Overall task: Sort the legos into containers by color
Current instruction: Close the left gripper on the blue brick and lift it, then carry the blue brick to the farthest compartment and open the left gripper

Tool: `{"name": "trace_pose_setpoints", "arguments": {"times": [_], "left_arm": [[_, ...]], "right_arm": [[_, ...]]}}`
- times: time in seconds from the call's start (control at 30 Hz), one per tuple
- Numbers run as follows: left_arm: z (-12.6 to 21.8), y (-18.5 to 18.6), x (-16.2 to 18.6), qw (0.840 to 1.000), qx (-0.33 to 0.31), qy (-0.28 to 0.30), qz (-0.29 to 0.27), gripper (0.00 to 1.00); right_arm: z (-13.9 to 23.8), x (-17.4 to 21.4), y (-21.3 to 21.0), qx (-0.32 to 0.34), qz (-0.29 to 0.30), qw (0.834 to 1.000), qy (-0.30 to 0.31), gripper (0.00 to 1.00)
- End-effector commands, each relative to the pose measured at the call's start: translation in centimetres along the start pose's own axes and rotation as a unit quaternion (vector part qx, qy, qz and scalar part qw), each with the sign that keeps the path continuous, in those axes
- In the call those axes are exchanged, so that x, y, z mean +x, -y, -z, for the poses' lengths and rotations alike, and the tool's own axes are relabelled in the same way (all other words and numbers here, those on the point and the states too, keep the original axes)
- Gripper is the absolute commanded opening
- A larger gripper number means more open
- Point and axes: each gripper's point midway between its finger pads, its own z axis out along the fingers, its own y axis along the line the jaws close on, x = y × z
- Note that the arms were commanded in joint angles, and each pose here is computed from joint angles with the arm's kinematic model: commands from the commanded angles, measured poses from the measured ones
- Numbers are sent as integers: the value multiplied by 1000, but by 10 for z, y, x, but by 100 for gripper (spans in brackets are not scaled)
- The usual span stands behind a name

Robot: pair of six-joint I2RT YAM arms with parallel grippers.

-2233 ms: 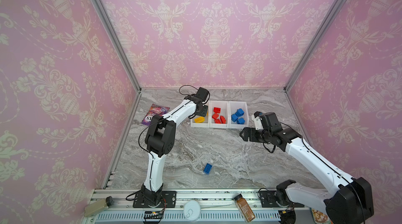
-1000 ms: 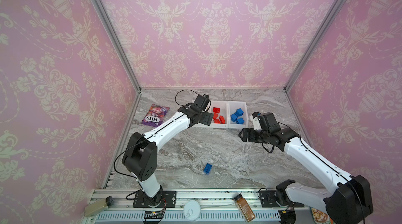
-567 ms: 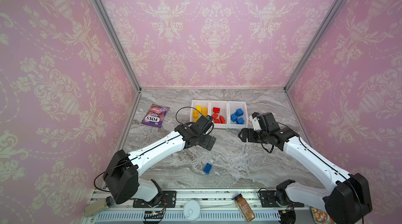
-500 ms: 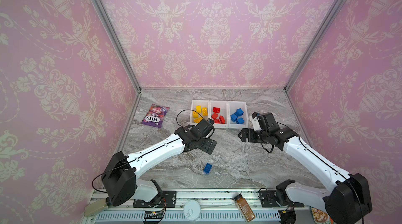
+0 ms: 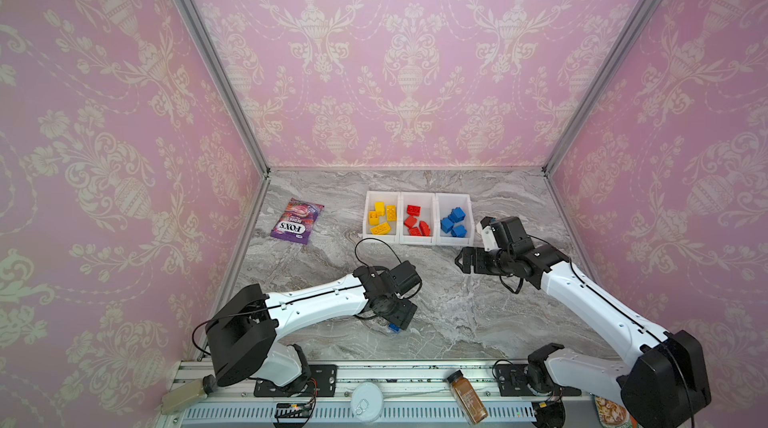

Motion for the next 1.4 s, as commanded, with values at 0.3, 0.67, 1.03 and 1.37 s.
{"name": "trace_pose_setpoints", "arguments": {"times": [0.3,0.67,1.03,1.37], "left_arm": [[-24,7,19,999,5,-47,13,74],[-37,6,22,998,0,-64,20,59],[-30,3,13,998,-18,-52,18,34],[-3,3,-50,999,-3,44,27,30]], "right_arm": [[-1,6,3,-8,3,1000,-8,97],[0,2,3,-11,1,1000,-6,97],[0,6,8,-8,-4,1000,-4,97],[4,6,14,-5,-13,1000,6,97]]}}
